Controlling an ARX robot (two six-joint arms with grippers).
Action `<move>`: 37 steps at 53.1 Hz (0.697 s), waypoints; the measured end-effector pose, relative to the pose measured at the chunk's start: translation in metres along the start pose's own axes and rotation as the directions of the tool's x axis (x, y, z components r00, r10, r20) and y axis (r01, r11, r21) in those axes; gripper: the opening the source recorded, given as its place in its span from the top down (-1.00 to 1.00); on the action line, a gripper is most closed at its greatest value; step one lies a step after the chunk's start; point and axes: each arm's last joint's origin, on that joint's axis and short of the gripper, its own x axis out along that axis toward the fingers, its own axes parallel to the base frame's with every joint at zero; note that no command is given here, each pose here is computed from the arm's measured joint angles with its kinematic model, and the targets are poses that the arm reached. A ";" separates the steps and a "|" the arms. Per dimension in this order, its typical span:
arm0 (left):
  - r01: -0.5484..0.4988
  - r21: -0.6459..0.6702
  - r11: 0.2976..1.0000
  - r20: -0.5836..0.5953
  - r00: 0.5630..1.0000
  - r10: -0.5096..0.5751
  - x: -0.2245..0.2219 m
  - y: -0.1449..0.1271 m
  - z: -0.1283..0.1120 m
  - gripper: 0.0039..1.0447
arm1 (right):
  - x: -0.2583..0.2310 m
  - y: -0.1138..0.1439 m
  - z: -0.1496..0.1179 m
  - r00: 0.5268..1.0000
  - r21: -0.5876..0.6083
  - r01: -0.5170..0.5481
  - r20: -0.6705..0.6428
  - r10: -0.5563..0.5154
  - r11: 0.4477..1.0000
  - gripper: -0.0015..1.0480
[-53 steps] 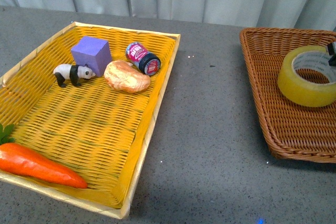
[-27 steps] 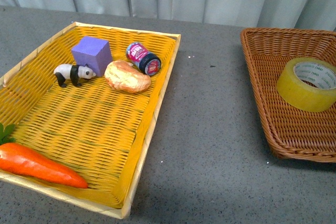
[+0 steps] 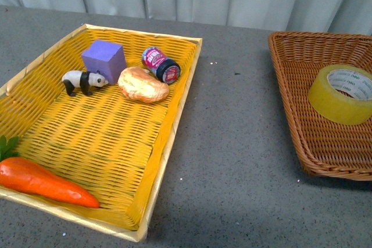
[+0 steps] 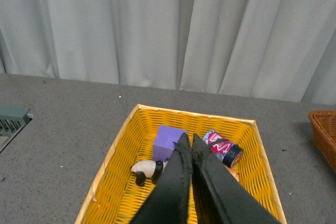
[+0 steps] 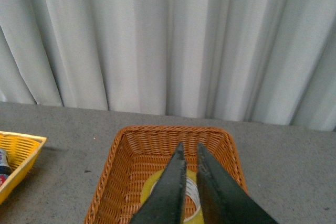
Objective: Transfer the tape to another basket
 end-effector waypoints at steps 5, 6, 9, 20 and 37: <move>0.009 0.009 1.000 0.005 1.000 -0.009 -0.011 0.008 -0.007 0.93 | -0.015 0.006 -0.005 1.000 0.002 0.028 0.011 -0.028 1.000 0.98; 0.007 0.009 1.000 0.005 1.000 -0.007 -0.011 0.009 -0.008 0.93 | -0.016 0.007 -0.005 0.999 0.002 0.030 0.012 -0.030 1.000 0.98; 0.000 0.011 1.000 0.003 1.000 0.000 -0.016 0.013 -0.011 0.93 | -0.023 0.012 -0.008 1.000 0.002 0.012 0.012 -0.012 1.000 0.98; -0.008 0.011 1.000 0.003 1.000 0.008 -0.028 0.022 -0.020 0.93 | -0.040 0.014 -0.016 1.000 0.001 -0.003 0.011 0.003 1.000 0.98; -0.006 0.012 1.000 0.004 1.000 0.006 -0.042 0.035 -0.028 0.93 | -0.060 0.014 -0.026 1.000 0.001 -0.002 0.020 0.002 1.000 0.98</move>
